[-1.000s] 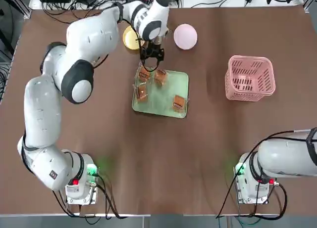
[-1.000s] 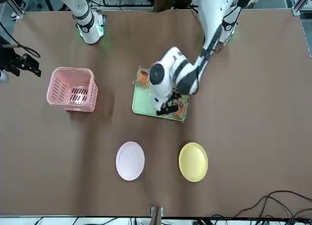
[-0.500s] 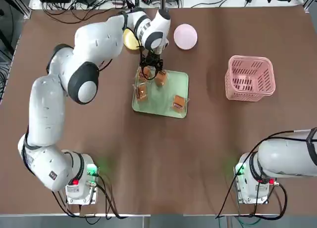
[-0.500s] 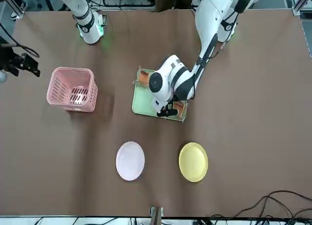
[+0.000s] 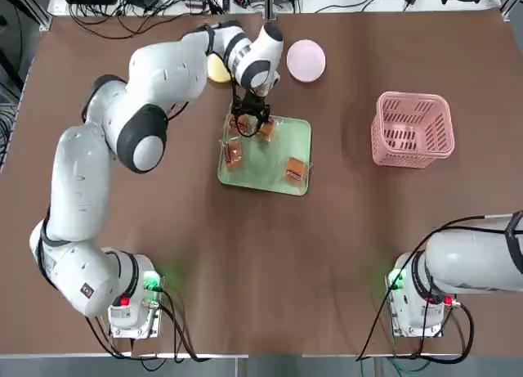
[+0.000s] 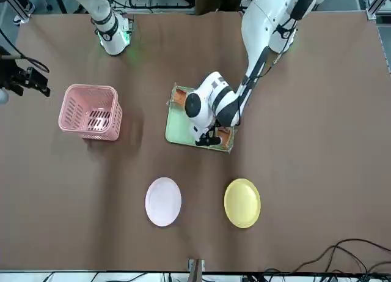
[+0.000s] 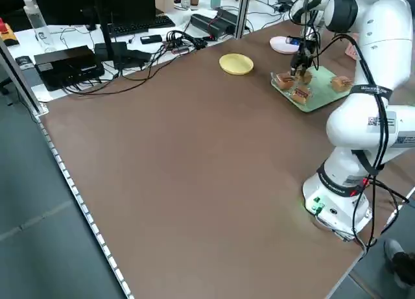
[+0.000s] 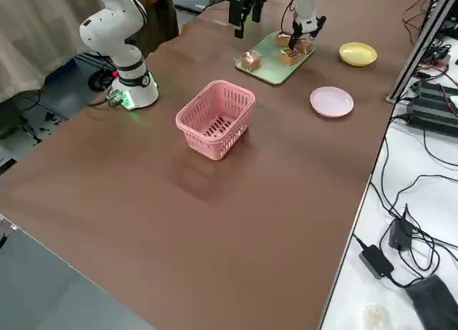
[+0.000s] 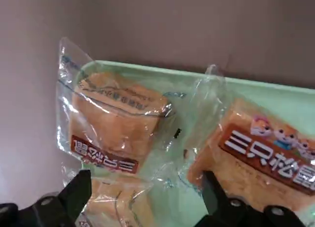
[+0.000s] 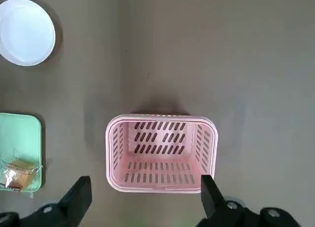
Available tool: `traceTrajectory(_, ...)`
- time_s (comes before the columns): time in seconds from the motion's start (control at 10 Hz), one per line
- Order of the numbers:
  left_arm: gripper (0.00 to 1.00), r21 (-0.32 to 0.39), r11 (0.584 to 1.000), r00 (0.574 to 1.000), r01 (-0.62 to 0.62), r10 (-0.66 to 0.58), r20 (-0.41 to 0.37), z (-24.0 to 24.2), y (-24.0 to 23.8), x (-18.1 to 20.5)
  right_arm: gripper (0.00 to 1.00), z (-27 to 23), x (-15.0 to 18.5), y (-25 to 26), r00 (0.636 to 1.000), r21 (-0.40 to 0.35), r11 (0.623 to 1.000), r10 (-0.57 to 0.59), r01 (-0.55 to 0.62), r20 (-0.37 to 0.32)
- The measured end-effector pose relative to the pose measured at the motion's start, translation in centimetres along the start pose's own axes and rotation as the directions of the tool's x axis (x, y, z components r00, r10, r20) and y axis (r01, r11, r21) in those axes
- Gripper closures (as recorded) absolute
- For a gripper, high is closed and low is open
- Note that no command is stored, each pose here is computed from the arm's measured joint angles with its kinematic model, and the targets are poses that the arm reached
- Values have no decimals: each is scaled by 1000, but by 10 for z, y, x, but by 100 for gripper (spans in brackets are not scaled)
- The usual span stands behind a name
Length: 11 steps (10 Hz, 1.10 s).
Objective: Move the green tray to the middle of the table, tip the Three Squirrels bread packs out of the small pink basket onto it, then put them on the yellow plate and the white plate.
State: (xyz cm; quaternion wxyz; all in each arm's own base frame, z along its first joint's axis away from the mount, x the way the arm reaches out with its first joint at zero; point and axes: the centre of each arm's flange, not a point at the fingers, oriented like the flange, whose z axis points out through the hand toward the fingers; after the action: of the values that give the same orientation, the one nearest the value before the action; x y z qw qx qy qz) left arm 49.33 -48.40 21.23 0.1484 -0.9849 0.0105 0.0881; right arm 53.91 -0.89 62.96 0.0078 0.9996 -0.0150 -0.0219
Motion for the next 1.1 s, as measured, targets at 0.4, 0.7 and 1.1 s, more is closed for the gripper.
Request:
traceTrajectory(0.4, 0, -89, 995, 997, 42, -47, -63, -2, 19, 2, 2, 0, 0, 0, 1000, 0, 1000, 1, -1, 0)
traceTrajectory(0.7, 0, -142, 989, 992, 45, -60, -107, -10, 45, -15, 2, 0, 0, 1, 1000, 0, 1000, 2, -2, 0)
traceTrajectory(1.1, 0, -148, 989, 991, 29, -48, -127, -11, 90, -61, 2, 0, 0, 1, 1000, 0, 1000, 3, -3, 1)
